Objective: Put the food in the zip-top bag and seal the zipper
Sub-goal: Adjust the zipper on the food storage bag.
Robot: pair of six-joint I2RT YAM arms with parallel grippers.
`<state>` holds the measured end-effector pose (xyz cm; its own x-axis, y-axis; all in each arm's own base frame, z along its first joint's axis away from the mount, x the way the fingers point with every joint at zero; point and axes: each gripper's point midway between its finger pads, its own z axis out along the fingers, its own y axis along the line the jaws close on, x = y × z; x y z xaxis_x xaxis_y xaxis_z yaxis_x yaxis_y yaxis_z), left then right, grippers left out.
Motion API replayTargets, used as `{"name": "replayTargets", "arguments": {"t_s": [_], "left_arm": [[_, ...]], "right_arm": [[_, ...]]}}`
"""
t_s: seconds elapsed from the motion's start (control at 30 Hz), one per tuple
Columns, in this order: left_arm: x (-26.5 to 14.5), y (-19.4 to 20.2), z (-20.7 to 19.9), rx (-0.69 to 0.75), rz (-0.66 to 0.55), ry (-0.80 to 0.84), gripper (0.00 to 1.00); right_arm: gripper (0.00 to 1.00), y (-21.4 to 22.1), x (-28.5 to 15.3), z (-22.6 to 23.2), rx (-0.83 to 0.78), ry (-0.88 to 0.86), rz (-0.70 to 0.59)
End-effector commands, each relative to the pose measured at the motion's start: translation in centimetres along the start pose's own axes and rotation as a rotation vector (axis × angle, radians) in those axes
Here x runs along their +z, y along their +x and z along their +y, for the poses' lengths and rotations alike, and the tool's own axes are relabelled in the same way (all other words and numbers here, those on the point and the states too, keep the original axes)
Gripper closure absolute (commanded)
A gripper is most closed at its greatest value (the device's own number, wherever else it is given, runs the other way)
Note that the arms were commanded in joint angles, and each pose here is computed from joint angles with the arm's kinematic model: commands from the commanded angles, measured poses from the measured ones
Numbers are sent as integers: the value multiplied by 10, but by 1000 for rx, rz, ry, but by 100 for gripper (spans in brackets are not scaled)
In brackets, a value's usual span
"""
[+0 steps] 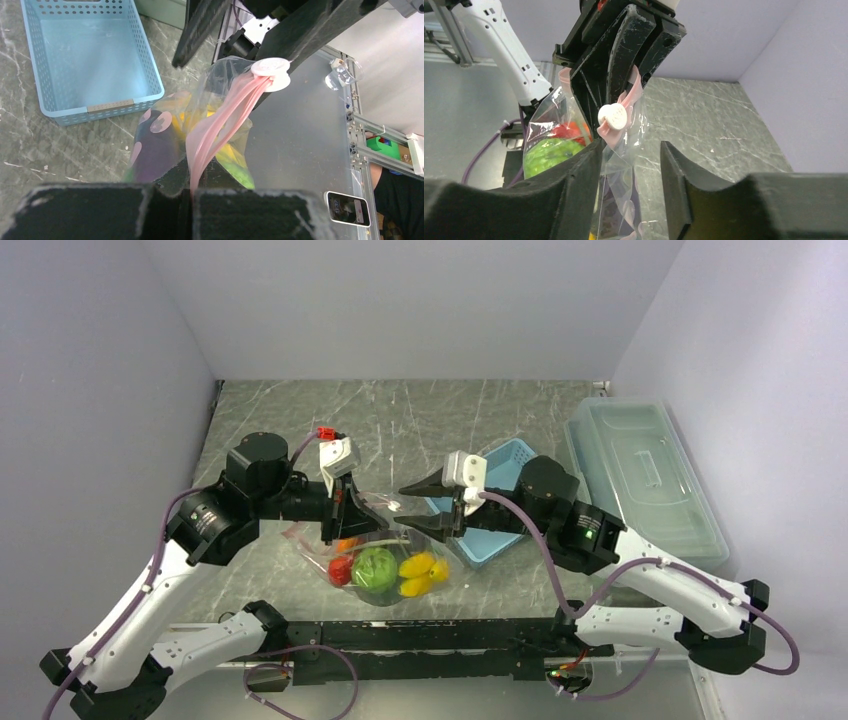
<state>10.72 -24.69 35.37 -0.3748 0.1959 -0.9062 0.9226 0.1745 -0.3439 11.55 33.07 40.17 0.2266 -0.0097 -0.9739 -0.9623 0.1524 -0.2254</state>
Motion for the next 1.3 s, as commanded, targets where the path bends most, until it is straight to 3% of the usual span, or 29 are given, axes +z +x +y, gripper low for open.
{"name": "replayTargets", "arguments": {"t_s": [0.0, 0.13, 0.37, 0.6, 0.8, 0.83, 1.07, 1.27], "left_arm": [[-10, -32, -24, 88, -94, 66, 100], [-10, -33, -26, 90, -93, 80, 100], [-8, -31, -27, 89, -80, 95, 100], [-6, -26, -27, 80, -68, 116, 100], [-6, -23, -30, 88, -53, 142, 100], [-6, -22, -30, 88, -49, 138, 98], [-12, -19, -24, 120, -41, 75, 57], [-17, -27, -19, 152, -63, 19, 43]], "right_arm": [[57, -30, 3, 1, -40, -24, -85], [67, -29, 5, 2, -42, -35, -80], [76, -33, 6, 5, -45, -54, -91], [100, -33, 9, 8, -43, -82, -68], [100, -30, 8, 6, -44, -79, -25], [100, -31, 7, 7, -43, -83, -20], [100, -35, -1, 9, -9, -104, 60], [100, -30, -3, 15, 42, -140, 136]]}}
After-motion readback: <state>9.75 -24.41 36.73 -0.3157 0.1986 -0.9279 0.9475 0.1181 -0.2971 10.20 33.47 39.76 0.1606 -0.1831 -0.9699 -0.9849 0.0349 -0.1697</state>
